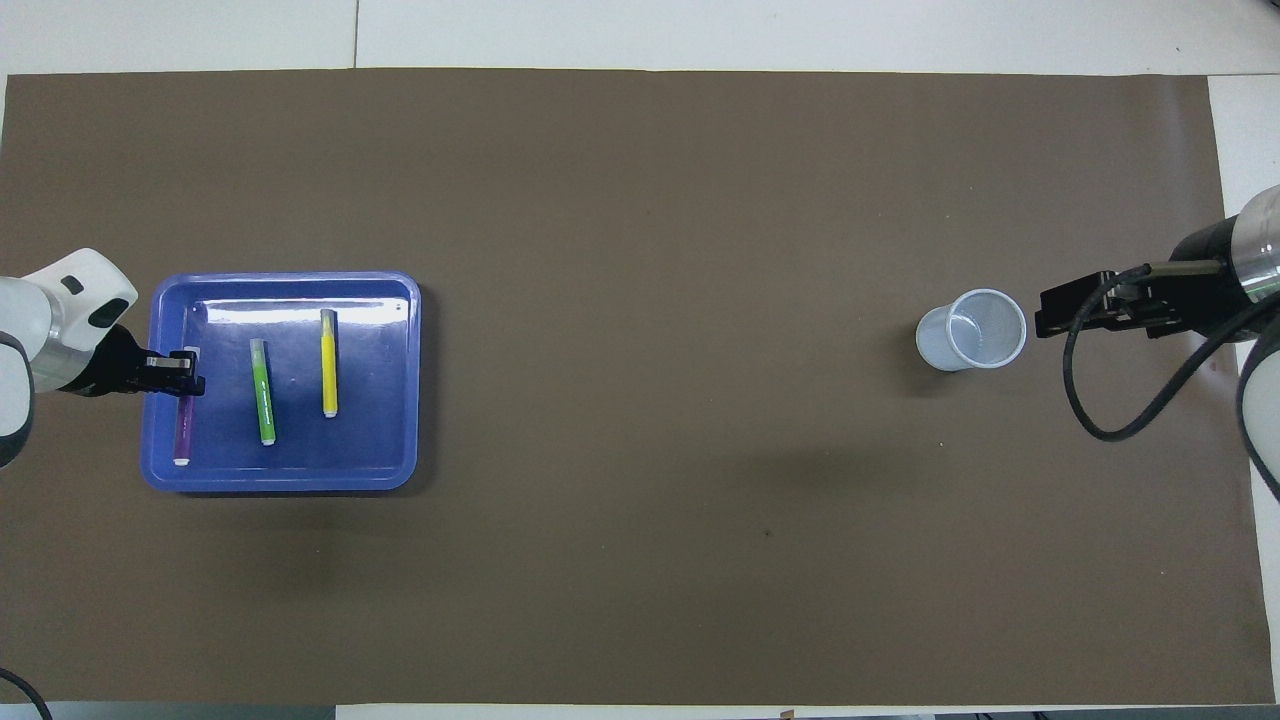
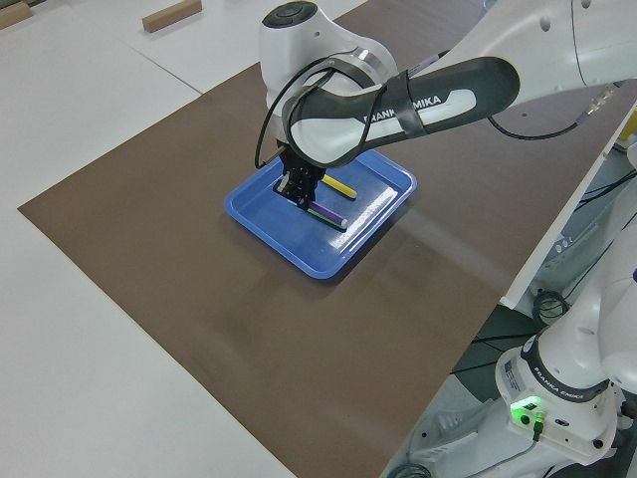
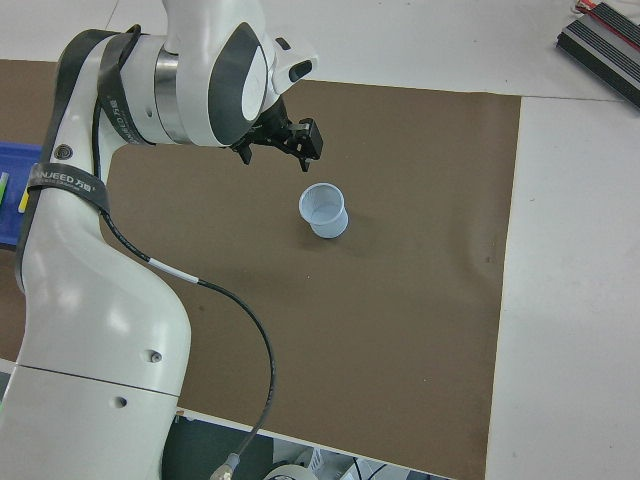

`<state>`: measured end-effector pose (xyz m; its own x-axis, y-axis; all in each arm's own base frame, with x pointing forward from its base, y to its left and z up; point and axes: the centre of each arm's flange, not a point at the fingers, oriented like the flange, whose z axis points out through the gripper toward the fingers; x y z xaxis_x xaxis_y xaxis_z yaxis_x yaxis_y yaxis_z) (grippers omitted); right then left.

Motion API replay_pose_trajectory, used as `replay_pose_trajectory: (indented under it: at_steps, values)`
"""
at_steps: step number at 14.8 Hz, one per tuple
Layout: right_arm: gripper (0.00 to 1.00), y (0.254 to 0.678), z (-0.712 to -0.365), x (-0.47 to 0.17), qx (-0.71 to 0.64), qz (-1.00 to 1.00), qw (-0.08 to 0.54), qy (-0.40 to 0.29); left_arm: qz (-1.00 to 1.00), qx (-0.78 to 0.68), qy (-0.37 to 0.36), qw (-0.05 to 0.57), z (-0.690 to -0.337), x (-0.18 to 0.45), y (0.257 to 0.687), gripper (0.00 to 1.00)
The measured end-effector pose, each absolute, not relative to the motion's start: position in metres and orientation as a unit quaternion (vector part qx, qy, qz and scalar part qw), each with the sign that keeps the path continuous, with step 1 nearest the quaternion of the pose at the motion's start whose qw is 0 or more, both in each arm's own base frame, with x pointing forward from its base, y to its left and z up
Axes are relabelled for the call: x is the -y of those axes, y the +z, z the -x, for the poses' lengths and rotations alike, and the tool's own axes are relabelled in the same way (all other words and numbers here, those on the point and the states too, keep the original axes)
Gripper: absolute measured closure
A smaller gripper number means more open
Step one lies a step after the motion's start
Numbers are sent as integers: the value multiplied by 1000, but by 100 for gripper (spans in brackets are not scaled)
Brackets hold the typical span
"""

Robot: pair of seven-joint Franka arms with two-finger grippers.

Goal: Transfer and insert pens with both arms
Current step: 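Carry the purple pen toward the right gripper while the right gripper approaches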

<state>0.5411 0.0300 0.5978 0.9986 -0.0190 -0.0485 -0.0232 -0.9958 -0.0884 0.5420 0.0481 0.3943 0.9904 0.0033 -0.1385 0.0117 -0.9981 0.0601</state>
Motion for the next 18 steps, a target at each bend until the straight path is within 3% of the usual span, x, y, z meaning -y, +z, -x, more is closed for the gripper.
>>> replay_pose_trajectory:
  at_steps: [4, 9, 14, 18]
  values:
    - [0, 604, -543, -46, -15, 992, 122, 13, -986, -120, -107, 36, -550, 39, 472, 84]
    - [0, 615, -547, -76, -34, 969, 245, 3, -906, -358, -176, 141, -524, 147, 537, 84]
    - [0, 621, -541, -131, -31, 942, 335, 16, -772, -523, -311, 184, -490, 232, 560, 84]
    - [0, 624, -534, -162, -57, 924, 377, 40, -674, -602, -357, 237, -464, 276, 549, 84]
